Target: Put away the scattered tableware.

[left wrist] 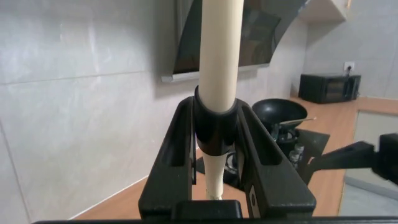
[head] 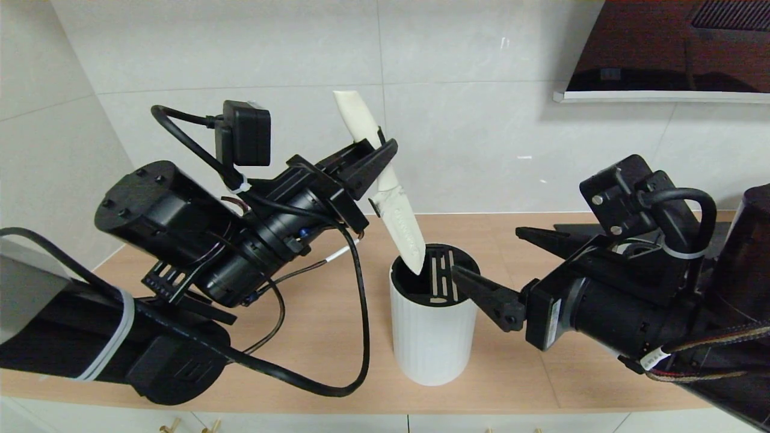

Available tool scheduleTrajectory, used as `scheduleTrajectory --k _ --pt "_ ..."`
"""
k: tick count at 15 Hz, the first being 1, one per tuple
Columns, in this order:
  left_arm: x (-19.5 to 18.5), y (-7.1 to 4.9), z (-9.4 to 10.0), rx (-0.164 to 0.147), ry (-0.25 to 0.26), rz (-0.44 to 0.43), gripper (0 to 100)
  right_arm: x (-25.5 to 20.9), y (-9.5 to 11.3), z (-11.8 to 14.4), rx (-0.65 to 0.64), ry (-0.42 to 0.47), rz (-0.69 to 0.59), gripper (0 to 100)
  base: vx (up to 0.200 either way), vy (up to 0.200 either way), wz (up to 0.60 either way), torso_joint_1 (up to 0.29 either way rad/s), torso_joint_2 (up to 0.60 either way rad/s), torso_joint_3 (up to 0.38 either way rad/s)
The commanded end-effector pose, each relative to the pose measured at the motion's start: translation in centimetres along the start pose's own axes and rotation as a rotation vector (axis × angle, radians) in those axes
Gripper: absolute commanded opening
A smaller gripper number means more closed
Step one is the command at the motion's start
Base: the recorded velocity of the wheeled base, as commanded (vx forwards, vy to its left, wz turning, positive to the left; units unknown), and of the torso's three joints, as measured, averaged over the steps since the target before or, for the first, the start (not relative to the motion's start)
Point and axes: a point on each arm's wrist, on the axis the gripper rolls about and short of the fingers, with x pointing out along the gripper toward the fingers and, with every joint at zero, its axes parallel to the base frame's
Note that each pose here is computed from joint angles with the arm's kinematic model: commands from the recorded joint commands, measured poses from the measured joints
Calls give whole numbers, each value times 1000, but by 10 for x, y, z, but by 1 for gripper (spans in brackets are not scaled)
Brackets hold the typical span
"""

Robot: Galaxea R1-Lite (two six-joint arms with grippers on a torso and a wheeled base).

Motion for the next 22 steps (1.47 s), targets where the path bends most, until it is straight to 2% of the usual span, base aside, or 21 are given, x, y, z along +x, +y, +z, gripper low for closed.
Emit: scheduleTrajectory --k 1,5,11,14,18,20,22 --pt "1 2 -9 -6 21 3 0 2 -2 -2 -2 6 -8 100 0 0 0 0 0 0" --pt "0 4 -26 2 69 11 0 3 -2 -3 -3 10 -9 100 0 0 0 0 0 0" --pt "0 6 -48 -17 122 16 0 5 -1 -5 -5 20 -9 100 0 0 0 0 0 0" --pt "0 -3 -64 -44 165 -4 0 5 -1 -6 -6 22 -9 100 0 0 0 0 0 0" --pt "-2 -3 -86 -63 222 1 0 7 -1 -7 -8 29 -9 100 0 0 0 0 0 0" --pt "-8 -8 -96 -59 264 -9 0 7 -1 -7 -8 29 -9 100 0 0 0 0 0 0" --pt "-8 -11 -101 -57 277 -16 0 9 0 -9 -9 35 -9 100 0 0 0 0 0 0"
